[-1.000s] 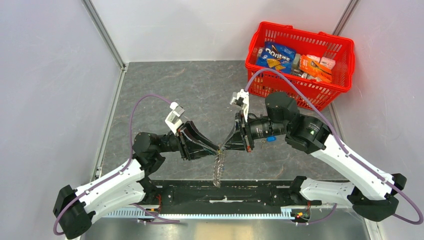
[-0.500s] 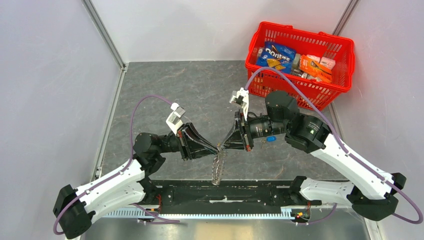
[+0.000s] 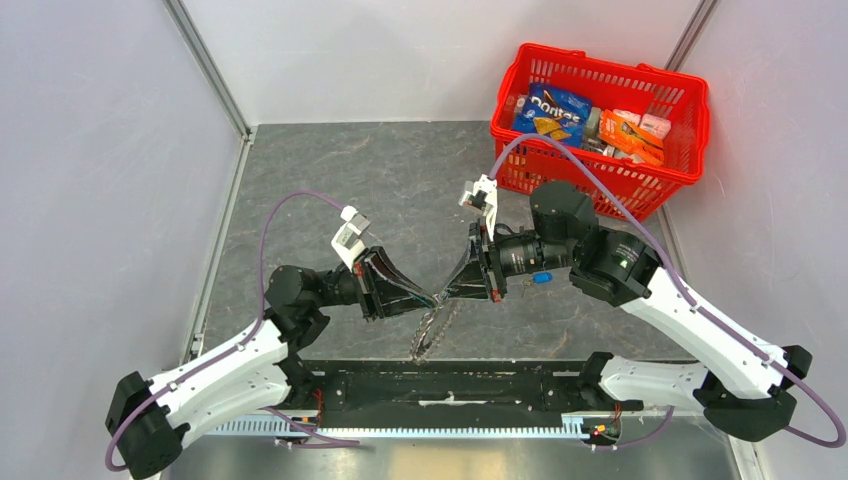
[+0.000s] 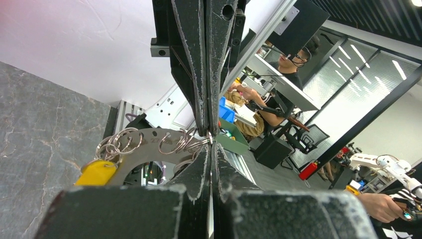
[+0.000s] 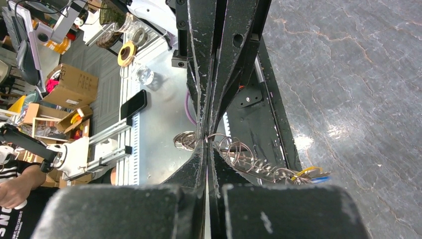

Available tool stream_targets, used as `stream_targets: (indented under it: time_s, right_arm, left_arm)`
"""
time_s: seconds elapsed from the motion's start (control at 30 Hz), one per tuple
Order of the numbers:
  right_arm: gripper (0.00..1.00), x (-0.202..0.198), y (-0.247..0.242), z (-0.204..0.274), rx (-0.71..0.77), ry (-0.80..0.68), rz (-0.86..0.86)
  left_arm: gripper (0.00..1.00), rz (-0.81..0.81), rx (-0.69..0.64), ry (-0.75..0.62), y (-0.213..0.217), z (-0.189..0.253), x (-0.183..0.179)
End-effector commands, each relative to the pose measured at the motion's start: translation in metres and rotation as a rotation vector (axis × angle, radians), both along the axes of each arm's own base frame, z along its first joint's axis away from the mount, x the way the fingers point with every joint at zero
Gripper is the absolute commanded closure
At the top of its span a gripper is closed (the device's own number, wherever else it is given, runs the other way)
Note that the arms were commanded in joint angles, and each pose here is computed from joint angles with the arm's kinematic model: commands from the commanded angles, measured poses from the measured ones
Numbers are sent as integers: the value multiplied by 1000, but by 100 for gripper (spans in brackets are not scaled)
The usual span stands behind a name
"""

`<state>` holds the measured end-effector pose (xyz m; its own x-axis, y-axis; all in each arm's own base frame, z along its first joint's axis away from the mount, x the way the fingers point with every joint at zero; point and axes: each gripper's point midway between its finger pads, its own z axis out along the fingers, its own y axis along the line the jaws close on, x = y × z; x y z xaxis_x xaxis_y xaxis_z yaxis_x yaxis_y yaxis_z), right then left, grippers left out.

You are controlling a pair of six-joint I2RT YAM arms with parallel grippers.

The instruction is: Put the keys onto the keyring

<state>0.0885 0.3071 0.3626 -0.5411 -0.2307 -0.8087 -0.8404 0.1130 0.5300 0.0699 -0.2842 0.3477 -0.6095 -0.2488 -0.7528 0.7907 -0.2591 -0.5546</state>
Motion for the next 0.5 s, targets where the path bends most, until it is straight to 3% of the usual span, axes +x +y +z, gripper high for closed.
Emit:
stream_targets:
  time_s: [0.0,0.1,0.17,0.47]
  right_arm:
    - [84,2,-6,33,96,-81,-43]
    - [55,1,-16,33,99,-93,-80]
    - [46,2,-24,34,99,-111,-123]
    - [43,18,-51,16,0,-109,-306]
  left_arm:
    - [98,5,-20,-65,6,17,-8]
    - [98,25,-15,-83,7,16,-8]
    - [98,29,-15,-95,8,16,-8]
    - [98,18,-26,-160,12,20,-15]
